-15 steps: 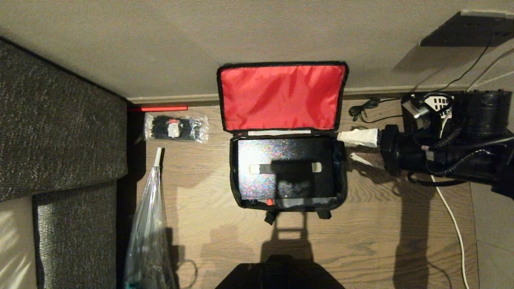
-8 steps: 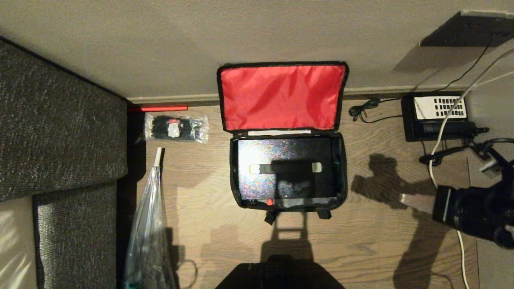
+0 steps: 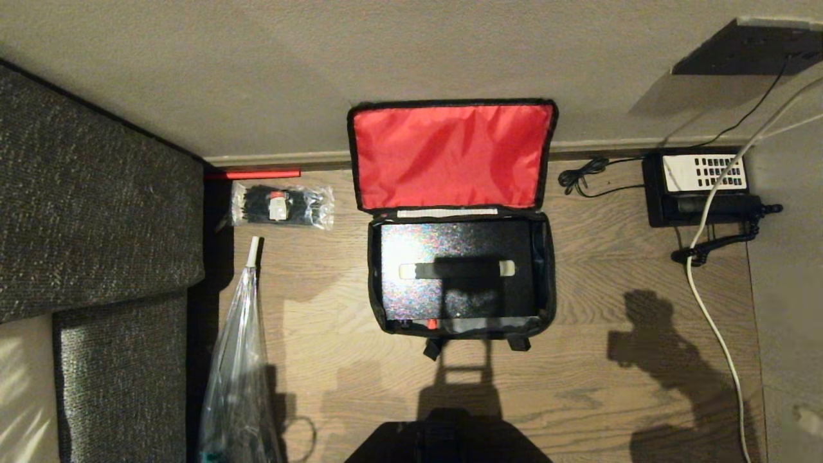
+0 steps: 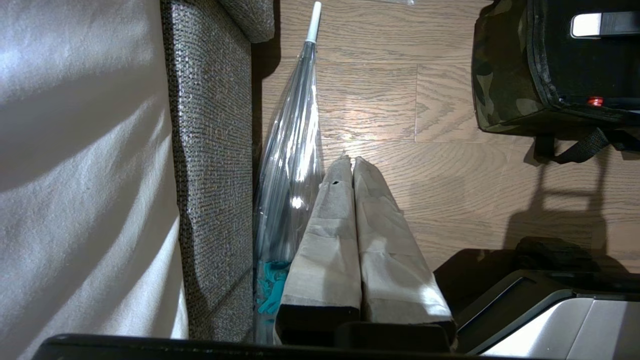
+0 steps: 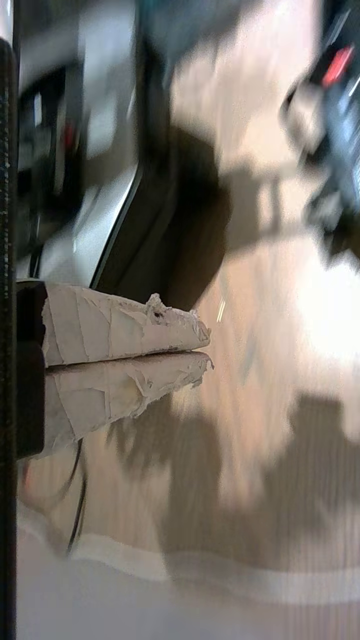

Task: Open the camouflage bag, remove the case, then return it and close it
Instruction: Grip the handle

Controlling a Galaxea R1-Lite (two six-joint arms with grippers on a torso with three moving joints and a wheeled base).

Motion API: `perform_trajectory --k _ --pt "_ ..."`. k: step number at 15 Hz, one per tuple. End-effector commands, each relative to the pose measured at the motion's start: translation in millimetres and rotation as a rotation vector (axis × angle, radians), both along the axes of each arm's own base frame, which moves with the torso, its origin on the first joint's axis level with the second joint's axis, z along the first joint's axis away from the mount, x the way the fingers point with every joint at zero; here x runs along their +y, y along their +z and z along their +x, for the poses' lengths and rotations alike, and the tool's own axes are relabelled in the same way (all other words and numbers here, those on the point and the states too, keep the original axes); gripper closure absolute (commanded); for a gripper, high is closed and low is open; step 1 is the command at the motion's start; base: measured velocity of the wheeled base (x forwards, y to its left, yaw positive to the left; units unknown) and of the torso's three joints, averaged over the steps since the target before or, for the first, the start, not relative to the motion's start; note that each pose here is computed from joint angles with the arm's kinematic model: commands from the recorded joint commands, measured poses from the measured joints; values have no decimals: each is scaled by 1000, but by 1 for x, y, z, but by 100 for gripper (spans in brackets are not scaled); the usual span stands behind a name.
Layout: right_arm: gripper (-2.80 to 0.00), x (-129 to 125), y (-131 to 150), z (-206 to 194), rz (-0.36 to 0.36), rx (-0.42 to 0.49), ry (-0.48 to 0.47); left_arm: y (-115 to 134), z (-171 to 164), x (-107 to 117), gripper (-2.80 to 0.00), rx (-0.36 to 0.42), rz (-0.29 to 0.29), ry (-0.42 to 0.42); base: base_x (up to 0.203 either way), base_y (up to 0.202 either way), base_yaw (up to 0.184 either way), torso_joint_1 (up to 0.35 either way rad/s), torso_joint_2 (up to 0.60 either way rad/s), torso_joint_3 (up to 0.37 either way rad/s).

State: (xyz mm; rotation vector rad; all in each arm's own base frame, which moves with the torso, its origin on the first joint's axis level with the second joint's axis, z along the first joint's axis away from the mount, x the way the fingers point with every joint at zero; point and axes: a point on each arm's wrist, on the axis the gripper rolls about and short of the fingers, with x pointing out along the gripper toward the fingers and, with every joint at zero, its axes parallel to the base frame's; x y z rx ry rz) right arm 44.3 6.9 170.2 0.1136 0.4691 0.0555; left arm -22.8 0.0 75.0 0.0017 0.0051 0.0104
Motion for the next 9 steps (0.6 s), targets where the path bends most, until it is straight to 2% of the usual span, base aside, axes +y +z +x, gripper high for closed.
perform_trajectory --k 1,3,4,6,7,9 --pt "0 -10 -25 -45 -93 -126 -52 -1 0 0 0 3 0 2 0 0 0 0 0 0" --pt "0 -10 -61 -55 -199 -125 -62 -1 0 0 0 3 0 0 0 0 0 0 0 0" --pt "0 -10 -72 -52 -224 -142 -71 -1 0 0 0 3 0 0 0 0 0 0 0 0" --pt "0 -9 -79 -46 -223 -262 -63 -1 0 0 0 3 0 0 0 0 0 0 0 0" --pt "0 -8 -81 -47 -198 -293 7 -1 0 0 0 3 0 0 0 0 0 0 0 0" --pt "0 -7 -88 -58 -191 -386 7 -1 0 0 0 3 -1 1 0 0 0 0 0 0"
